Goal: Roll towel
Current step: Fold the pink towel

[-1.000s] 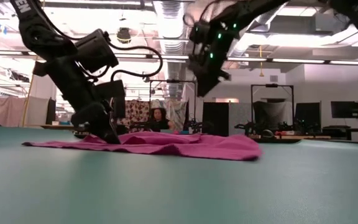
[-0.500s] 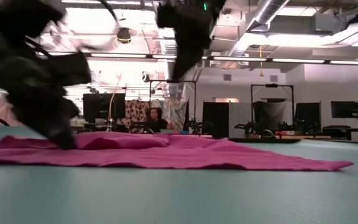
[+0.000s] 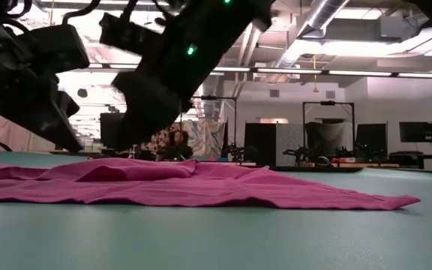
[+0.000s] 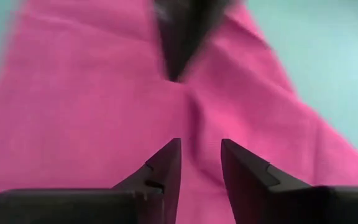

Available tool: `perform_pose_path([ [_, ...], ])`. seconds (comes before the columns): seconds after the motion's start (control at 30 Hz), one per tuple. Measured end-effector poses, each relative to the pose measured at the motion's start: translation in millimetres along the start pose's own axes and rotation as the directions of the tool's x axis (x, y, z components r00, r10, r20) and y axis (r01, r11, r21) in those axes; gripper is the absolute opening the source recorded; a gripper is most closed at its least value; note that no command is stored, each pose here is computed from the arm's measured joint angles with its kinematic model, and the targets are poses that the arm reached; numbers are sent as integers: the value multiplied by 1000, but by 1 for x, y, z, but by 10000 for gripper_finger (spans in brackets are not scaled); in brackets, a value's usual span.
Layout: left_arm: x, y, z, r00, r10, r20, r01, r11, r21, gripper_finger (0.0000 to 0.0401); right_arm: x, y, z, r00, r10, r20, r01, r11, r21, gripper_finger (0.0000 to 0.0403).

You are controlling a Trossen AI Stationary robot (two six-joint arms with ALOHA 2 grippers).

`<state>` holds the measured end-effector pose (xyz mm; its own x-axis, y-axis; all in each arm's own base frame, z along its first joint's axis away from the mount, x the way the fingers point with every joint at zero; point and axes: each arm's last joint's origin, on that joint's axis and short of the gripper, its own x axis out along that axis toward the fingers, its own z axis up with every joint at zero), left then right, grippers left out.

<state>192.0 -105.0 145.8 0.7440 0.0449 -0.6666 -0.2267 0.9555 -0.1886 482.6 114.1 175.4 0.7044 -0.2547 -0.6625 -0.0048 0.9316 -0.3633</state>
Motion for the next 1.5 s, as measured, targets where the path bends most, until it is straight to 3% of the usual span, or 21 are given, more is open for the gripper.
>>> perform_pose_path([
  [0.23, -3, 5, -5, 997, 67, -25, -67, 998, -7, 0, 19, 0, -9, 1000, -19, -12, 20, 998, 59, 177],
  [0.4, -3, 6, -5, 995, 95, -15, -95, 995, -2, 0, 29, 12, -14, 1000, -22, -1, 22, 999, 31, 188],
  [0.6, -3, 7, -5, 994, 106, -14, -106, 994, 2, 0, 36, 15, -21, 991, -133, -23, 134, 990, 54, 187],
  [0.73, -3, 7, -5, 994, 105, -13, -105, 994, -4, 0, 37, 11, -22, 982, -185, -36, 188, 980, 68, 144],
  [0.93, -3, 7, -5, 994, 105, -13, -105, 994, -6, 0, 30, 8, -7, 976, -216, -8, 216, 974, 66, 24],
  [1.03, -3, 6, -5, 995, 104, -12, -104, 995, -5, 0, 24, 7, 3, 976, -219, 6, 218, 975, 36, 14],
  [1.2, -6, 2, -8, 995, 101, 3, -101, 995, 15, 0, 17, -13, 20, 961, -278, -8, 278, 961, -8, 13],
  [1.37, -10, -3, -12, 992, 116, 43, -118, 992, 43, 0, 20, -53, 32, 948, -320, -3, 319, 947, -28, 9],
  [1.5, -12, -3, -15, 988, 142, 65, -146, 987, 62, 0, 29, -87, 32, 956, -294, -4, 294, 955, -34, 9],
])
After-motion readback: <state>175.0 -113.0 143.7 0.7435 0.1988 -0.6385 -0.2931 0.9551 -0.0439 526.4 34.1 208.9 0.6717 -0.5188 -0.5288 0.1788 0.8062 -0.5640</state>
